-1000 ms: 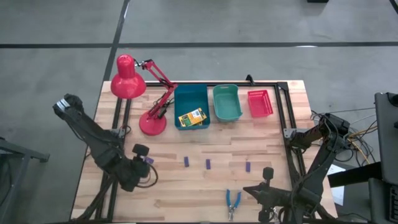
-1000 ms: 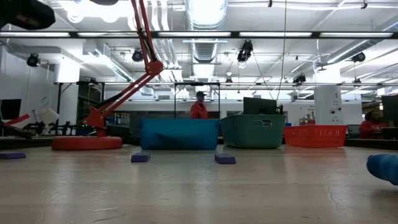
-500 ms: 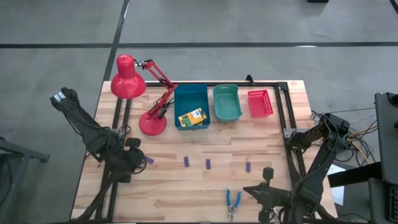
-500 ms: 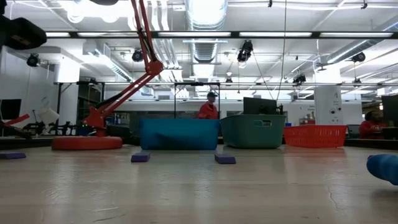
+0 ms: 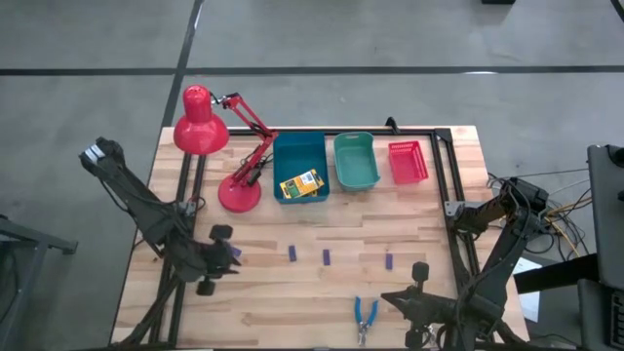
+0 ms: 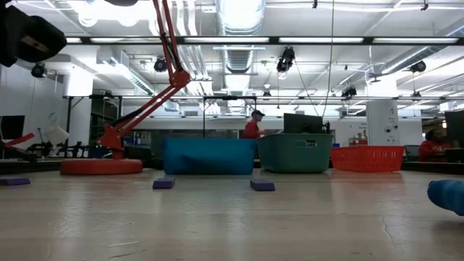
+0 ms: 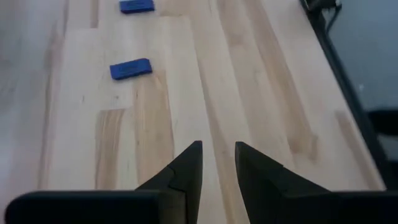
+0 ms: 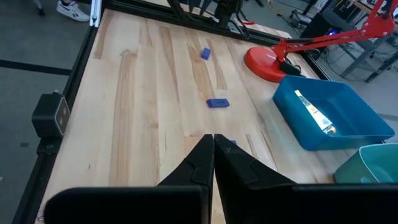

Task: Pick & Place School Supplies
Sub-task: Put the blue whole punchers into the green bin

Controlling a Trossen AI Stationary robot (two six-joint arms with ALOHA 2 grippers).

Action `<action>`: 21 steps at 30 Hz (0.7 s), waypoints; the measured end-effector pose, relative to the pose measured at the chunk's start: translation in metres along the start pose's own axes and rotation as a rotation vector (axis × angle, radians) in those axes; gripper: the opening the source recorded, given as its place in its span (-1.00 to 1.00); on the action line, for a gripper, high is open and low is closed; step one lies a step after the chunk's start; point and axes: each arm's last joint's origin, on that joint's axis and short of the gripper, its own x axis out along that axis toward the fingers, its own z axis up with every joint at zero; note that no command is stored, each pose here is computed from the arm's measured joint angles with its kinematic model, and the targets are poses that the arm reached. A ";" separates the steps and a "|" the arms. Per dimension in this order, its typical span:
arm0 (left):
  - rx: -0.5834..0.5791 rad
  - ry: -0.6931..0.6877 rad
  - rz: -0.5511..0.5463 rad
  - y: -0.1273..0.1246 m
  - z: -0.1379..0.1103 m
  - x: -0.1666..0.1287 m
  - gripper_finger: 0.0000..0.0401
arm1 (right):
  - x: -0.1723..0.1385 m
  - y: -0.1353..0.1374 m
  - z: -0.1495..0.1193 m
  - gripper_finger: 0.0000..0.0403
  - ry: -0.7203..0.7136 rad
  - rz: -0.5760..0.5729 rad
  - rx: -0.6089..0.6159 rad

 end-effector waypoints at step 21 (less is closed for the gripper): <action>-0.048 -0.067 -0.076 -0.006 0.007 0.002 -0.51 | 0.000 -0.006 -0.004 -0.96 0.013 -0.051 -0.165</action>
